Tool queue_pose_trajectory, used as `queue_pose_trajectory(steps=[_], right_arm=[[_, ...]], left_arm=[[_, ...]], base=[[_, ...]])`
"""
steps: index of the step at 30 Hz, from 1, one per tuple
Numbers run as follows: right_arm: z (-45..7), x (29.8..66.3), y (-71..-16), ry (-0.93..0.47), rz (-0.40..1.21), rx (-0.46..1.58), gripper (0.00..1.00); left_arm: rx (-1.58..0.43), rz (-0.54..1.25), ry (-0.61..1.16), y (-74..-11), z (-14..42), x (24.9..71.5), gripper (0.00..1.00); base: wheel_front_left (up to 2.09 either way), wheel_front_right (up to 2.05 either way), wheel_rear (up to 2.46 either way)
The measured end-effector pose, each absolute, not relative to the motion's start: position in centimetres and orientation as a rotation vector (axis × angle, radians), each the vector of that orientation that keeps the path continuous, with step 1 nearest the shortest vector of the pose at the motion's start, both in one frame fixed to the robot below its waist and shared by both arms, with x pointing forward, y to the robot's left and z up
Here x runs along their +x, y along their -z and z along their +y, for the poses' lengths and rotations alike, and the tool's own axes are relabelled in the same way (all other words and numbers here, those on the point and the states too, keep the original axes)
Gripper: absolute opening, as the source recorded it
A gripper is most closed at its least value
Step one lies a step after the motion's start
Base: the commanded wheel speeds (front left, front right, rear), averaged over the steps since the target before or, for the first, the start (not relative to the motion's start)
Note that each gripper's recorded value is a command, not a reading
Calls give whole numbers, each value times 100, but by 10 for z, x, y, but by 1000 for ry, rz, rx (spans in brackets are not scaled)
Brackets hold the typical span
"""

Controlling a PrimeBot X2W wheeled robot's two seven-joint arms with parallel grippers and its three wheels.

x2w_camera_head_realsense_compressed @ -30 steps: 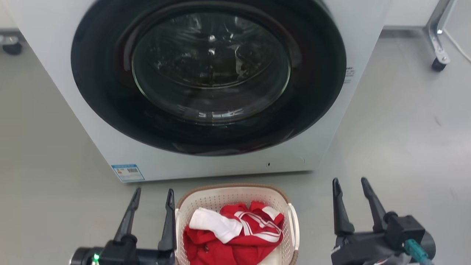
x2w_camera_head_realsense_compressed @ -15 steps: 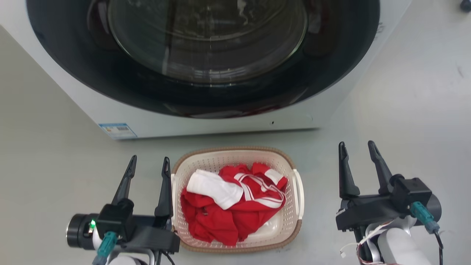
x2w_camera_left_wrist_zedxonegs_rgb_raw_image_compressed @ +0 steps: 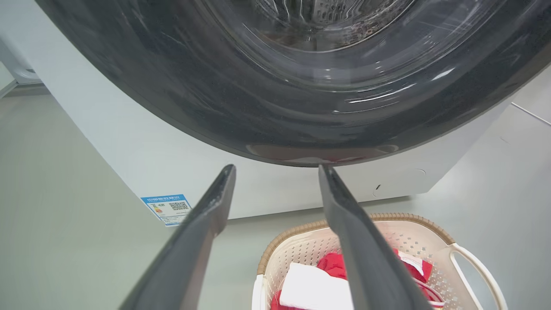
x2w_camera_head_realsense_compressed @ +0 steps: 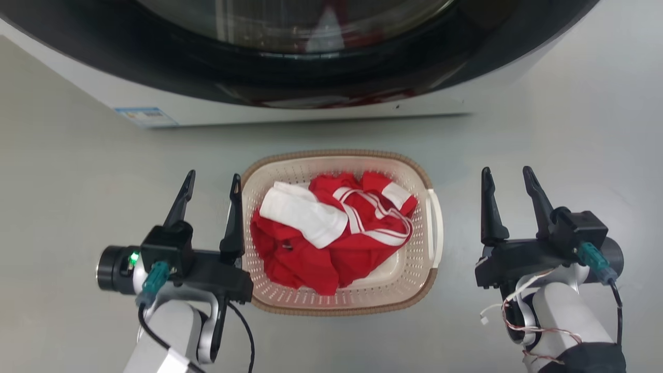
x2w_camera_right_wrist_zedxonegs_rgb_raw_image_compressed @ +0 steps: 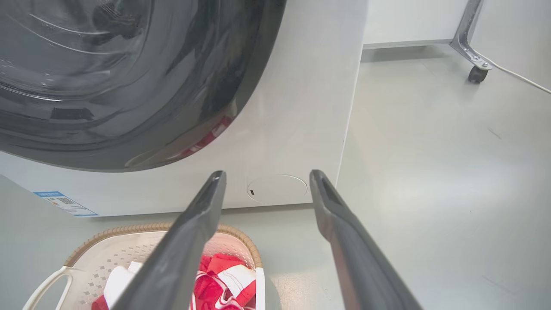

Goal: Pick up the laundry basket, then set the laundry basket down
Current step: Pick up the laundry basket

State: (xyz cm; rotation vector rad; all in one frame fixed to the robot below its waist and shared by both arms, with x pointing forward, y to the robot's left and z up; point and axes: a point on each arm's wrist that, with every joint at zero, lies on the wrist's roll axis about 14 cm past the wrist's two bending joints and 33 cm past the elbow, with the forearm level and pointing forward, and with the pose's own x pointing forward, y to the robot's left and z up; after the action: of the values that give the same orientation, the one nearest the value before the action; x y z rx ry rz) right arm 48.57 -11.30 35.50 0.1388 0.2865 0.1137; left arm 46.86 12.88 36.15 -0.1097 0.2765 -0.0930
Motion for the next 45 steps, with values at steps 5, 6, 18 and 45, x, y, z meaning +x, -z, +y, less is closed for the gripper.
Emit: queue_pose_trajectory(steps=[5,6,18,45], right_arm=[[-110,493,-323,-117,352,138,100],[-109,494,-316,-119,365,138,100],[-98,480,-236,-139,561,139,100],[-75,462,-176,-191,727,164,100]], left_arm=[[-116,361,96,-326,128,475,100],[-116,380,93,-318,129,475,100],[-134,648,42,-229,143,440,100],[-191,870,53,-163,135,417,100]], base=[[0,0,0],[0,0,0],[0,0,0],[0,0,0]])
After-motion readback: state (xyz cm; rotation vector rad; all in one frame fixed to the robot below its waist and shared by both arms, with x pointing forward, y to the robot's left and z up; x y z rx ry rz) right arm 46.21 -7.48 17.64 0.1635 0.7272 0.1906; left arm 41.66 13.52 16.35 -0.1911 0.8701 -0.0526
